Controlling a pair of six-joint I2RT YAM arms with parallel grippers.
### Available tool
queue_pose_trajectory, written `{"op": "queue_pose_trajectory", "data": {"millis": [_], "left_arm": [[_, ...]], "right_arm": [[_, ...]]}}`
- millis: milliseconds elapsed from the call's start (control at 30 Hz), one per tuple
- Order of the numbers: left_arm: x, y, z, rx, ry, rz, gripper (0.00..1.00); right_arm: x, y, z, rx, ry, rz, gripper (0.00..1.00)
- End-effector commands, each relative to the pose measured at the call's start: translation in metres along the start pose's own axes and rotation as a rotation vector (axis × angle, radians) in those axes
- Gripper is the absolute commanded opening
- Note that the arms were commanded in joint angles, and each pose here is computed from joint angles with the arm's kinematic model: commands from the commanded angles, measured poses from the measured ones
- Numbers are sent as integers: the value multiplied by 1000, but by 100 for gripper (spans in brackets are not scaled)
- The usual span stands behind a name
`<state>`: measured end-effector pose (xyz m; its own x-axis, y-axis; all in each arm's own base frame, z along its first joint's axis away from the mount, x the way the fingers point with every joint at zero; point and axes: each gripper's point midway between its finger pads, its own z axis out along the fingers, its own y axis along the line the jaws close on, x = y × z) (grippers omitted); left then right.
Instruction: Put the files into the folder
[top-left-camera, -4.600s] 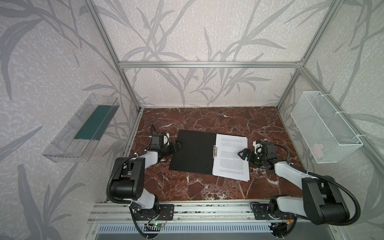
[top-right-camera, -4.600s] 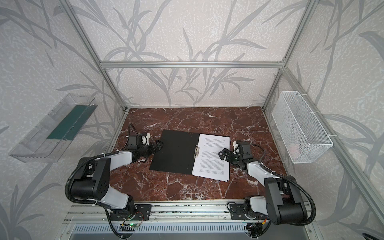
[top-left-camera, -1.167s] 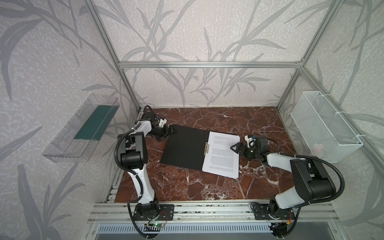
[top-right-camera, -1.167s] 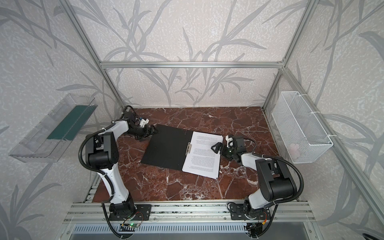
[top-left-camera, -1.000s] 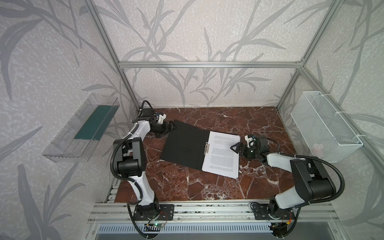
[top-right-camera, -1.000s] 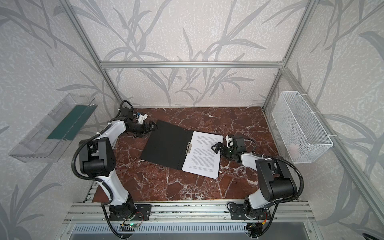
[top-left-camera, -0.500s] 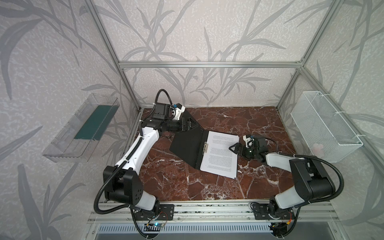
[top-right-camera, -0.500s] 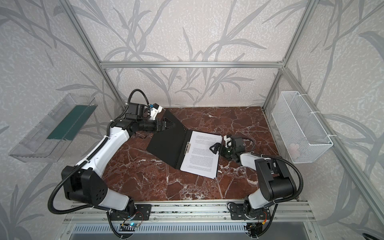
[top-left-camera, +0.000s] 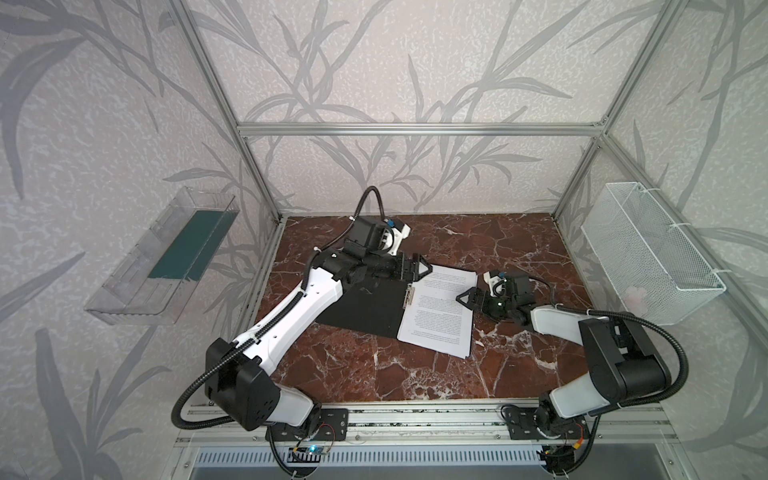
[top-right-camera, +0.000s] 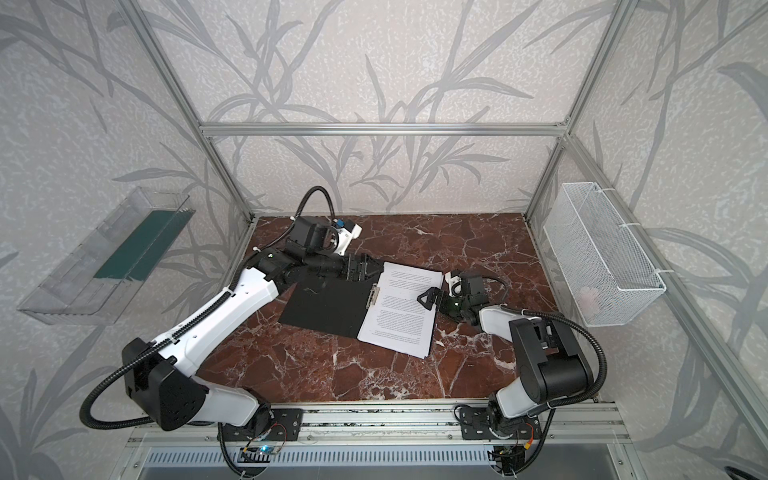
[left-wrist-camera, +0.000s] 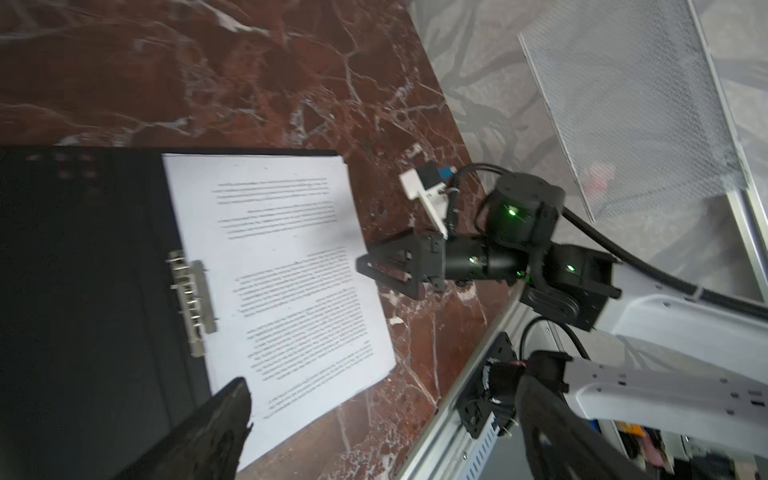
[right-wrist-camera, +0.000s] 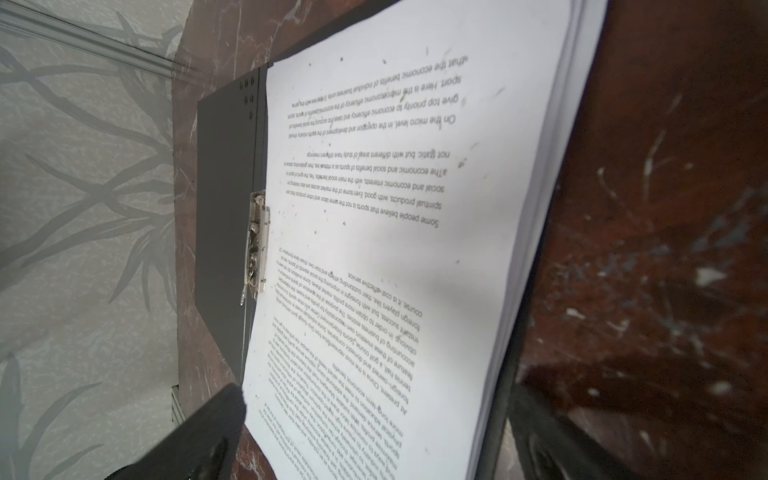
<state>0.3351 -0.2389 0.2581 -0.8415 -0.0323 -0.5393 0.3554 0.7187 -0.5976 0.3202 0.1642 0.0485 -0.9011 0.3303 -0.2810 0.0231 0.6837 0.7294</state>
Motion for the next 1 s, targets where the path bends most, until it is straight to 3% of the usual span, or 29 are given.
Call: {"op": "queue_pose_trajectory", "data": {"millis": [0, 167, 400, 700, 967], "left_arm": [[0, 82, -7, -165, 4, -138, 99], [-8, 181, 10, -241, 56, -284, 99], [3, 282, 13, -384, 261, -314, 99], [25, 341, -9, -379, 277, -426, 99], [47, 334, 5, -297, 337, -480, 99]], "right_arm": [[32, -28, 1, 98, 106, 86, 99], [36, -28, 6, 75, 129, 103, 99], [38, -27, 9, 57, 138, 108, 99], [39, -29, 11, 56, 142, 120, 99], [39, -29, 11, 53, 145, 121, 99]]}}
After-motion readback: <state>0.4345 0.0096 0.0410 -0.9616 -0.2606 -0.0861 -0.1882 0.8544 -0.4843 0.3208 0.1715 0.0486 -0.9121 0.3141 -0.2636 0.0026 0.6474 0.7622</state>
